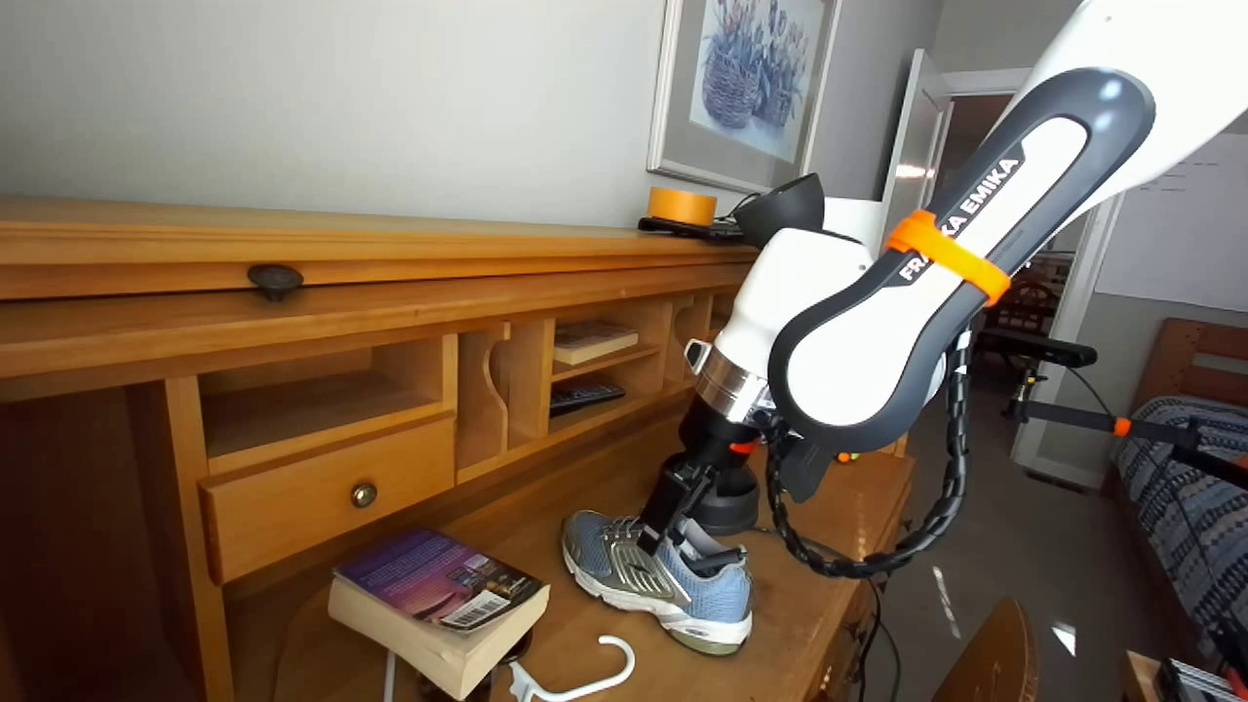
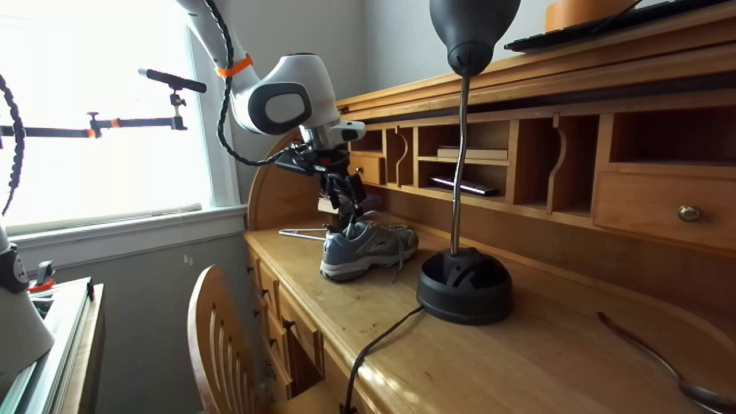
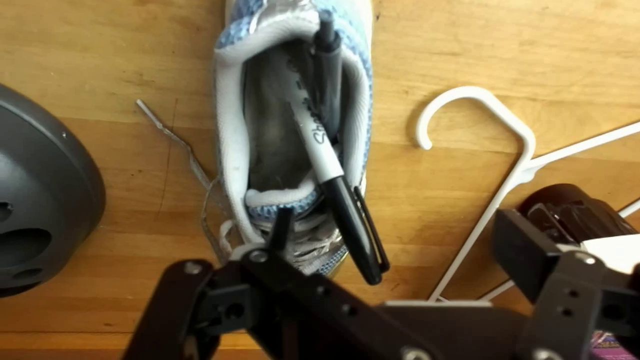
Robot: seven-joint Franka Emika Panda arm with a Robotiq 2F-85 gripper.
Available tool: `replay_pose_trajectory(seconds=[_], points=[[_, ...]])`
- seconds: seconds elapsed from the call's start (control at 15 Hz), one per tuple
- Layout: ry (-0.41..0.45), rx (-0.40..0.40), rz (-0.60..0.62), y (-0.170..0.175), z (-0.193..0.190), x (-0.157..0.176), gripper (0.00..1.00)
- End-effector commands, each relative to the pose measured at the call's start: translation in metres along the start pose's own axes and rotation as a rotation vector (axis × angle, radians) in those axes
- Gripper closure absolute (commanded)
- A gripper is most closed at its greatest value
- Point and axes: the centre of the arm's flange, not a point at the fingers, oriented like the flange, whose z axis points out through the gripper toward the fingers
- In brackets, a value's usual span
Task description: Take the marker out of the sneaker and put it on the shelf.
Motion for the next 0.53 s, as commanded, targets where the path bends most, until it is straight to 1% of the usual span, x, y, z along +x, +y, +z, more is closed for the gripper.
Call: replay_pose_trajectory(seconds=[0.0,0.13,0.33,0.47], points=[[0.025,-0.024,-0.007,-0.0024,0.0059,-0.0007,0.25],[0.027,-0.024,-0.009,-0.0017,0.0065,-0.0009,0.26],[0.023,-0.021,-0.03,-0.0014,0.0072,-0.0026,0.52],[0.012,-0.012,-0.043,-0.001,0.0077,-0.004,0.66]])
